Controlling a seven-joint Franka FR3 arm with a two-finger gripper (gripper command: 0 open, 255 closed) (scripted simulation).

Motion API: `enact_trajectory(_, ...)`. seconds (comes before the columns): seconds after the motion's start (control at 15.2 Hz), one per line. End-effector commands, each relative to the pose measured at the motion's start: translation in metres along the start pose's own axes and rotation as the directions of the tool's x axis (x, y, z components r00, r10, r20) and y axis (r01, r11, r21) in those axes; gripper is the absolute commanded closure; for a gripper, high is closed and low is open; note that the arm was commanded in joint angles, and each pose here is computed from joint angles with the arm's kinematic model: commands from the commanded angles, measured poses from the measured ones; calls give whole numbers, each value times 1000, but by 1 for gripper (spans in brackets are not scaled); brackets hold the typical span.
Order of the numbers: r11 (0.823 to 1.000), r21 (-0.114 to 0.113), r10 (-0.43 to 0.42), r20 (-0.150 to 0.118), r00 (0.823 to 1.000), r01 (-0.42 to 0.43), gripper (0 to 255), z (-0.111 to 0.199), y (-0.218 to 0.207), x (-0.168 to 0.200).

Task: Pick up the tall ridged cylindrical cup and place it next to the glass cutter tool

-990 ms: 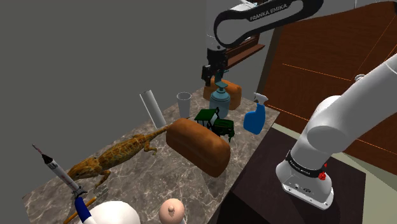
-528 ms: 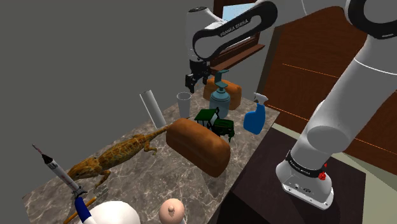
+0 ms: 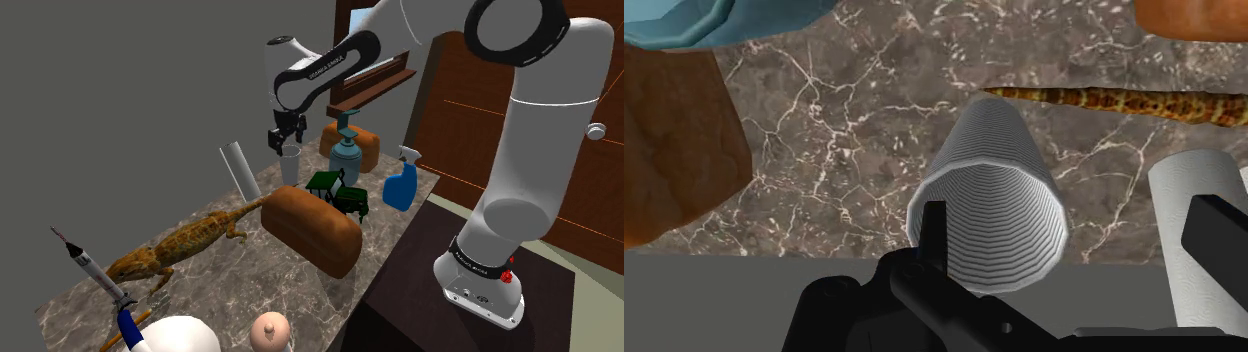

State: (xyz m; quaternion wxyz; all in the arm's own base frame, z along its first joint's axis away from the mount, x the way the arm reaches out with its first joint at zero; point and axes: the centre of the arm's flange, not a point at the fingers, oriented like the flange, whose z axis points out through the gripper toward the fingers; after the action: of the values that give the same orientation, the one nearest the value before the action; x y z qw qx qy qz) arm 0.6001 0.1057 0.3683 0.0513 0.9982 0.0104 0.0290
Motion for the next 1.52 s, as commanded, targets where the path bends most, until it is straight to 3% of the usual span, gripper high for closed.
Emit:
enact_trajectory(0.0,1000,2,-4,0,1000,4,0,17,-8,20)
enact_trajectory(0.59,1000,3,-6,0,1000,6,0,66,-14,33)
enact_trajectory(1.12,1000,3,-6,0,1000,6,0,66,-14,33)
enact_trajectory(1.19,1000,3,-6,0,1000,6,255,66,-14,33)
enact_trajectory(1.45,1000,3,-6,0,1000,6,255,66,-14,33)
